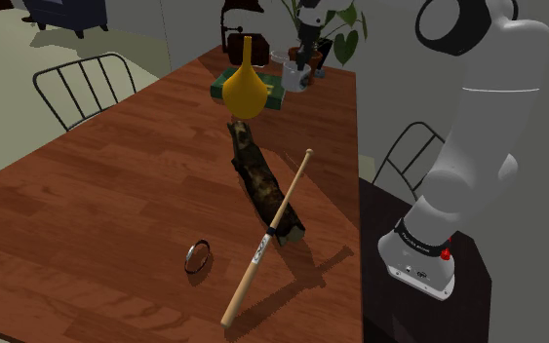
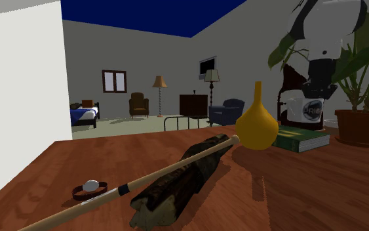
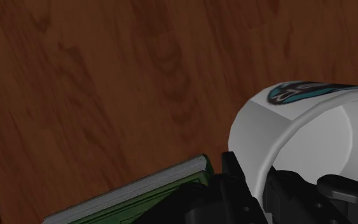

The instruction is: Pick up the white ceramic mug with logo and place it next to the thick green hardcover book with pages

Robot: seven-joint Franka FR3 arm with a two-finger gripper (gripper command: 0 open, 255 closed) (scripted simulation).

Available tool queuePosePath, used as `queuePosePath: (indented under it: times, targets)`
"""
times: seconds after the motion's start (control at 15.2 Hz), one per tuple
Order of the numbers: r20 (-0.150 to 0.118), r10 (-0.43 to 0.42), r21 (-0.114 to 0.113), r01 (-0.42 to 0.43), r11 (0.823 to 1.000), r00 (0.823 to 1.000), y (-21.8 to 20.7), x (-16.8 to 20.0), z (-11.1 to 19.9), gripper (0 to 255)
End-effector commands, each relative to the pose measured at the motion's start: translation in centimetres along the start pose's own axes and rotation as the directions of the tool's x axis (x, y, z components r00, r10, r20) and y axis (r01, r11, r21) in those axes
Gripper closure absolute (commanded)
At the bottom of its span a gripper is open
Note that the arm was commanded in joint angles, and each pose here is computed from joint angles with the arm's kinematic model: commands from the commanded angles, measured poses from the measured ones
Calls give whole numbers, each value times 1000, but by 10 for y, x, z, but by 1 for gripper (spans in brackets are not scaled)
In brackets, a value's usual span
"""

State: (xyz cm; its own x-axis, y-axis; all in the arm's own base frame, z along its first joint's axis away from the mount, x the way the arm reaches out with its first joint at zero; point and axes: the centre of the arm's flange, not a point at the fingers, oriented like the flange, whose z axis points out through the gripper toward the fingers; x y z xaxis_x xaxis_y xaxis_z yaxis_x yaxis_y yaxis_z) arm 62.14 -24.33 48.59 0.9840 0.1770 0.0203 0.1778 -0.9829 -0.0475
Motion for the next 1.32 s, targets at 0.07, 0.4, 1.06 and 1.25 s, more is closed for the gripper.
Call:
queuePosePath:
  times: [0.07, 0.4, 1.06, 1.25]
  targets:
    - [0, -1, 0, 1, 1000, 1000, 7, -3, 12, 255]
    - [0, -1, 0, 1, 1000, 1000, 8, -3, 39, 255]
    - [0, -1, 0, 1, 1000, 1000, 10, -4, 92, 255]
    - [0, -1, 0, 1, 1000, 1000, 11, -5, 107, 255]
